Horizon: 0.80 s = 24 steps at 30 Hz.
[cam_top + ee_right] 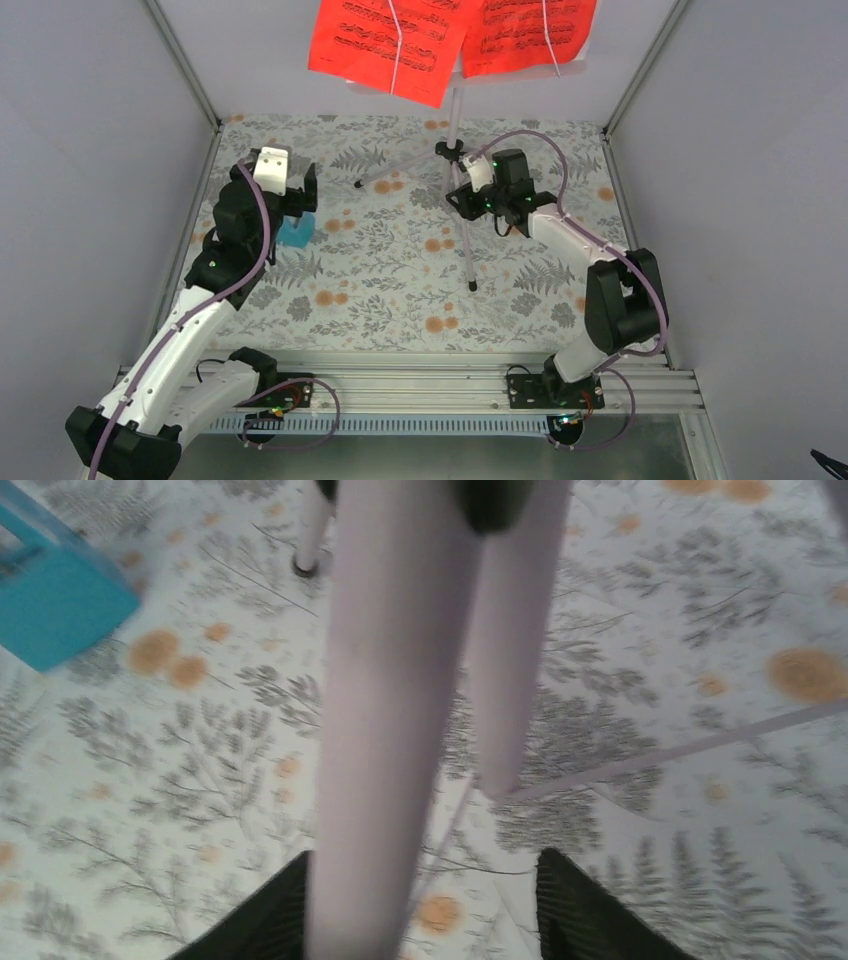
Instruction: Pack up the instrument practice props
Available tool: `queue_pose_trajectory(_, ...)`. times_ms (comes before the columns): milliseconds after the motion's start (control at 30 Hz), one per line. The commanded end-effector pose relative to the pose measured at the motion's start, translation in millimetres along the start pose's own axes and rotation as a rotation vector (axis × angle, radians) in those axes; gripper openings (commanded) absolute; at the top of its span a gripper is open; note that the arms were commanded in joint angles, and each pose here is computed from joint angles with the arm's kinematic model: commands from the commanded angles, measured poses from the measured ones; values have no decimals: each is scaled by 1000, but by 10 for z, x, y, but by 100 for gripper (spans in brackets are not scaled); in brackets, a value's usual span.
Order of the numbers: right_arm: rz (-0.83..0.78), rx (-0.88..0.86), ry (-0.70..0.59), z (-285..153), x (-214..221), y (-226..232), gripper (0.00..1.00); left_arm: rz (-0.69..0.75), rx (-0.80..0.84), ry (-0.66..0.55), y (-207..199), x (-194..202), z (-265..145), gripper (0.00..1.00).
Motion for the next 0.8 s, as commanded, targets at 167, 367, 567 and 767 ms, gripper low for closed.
queue_pose_trajectory(167, -74, 131, -103, -257, -3, -42, 75, -19, -16, -41, 39, -3, -58, 100)
queue_pose_trajectory(367, -27, 115, -102, -231, 247, 85, 75, -22, -32, -47, 52, -4, -68, 100)
queue_pose_trajectory(567, 25, 235, -56, -188, 393, 28, 75, -56, -42, -143, 116, -49, -252, 100)
queue_pose_trajectory(767, 56, 369, -56, -262, 379, -66, 75, -60, -55, -157, 133, -62, -283, 100)
Point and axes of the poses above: each gripper's point midway between its finger pads, its own z axis out along the fingers, its own y axis along the line the jaws close on, x = y × z, the point moved 10 cm from there along -z, back along the fingers, and after that the axes turned 9 degrees about -z, right-handed, at the moved point
